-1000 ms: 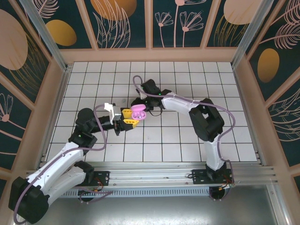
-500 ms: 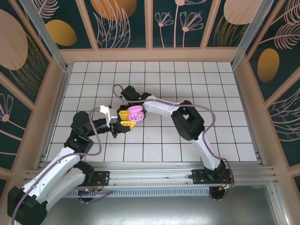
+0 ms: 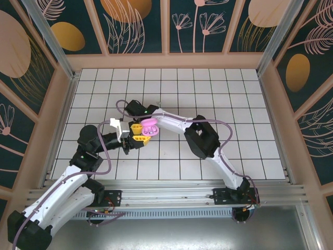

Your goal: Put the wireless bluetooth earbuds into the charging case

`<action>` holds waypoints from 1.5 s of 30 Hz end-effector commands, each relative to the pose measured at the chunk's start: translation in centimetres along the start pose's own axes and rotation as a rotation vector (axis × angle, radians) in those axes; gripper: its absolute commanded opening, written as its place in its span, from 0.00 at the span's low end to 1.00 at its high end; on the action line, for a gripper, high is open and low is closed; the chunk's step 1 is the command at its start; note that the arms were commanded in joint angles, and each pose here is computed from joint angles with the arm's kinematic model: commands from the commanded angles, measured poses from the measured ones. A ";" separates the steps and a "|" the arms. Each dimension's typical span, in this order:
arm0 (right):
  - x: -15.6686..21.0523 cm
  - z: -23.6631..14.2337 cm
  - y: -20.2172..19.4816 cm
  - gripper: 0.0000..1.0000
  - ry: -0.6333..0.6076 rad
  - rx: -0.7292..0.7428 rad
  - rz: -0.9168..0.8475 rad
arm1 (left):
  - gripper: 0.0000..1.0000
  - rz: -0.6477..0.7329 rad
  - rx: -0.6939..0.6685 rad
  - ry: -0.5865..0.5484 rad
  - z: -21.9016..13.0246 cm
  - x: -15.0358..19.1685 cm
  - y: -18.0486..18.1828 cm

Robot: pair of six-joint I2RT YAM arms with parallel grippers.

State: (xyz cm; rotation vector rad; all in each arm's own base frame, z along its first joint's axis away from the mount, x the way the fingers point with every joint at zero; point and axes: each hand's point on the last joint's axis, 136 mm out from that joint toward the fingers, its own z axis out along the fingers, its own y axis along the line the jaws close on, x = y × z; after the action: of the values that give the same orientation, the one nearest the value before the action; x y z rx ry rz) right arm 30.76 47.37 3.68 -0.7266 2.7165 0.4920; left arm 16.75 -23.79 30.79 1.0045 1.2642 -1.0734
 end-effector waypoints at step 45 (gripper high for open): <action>2.9 -0.3 -1.0 0.18 0.095 0.057 -0.030 | 0.09 0.021 -0.013 0.003 0.0 -0.1 0.1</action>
State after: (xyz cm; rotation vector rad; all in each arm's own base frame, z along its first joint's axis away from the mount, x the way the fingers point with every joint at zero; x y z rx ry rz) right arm 29.41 46.90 2.31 -0.7985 2.7430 0.3818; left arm 16.76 -23.76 30.58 1.0050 1.2742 -1.0692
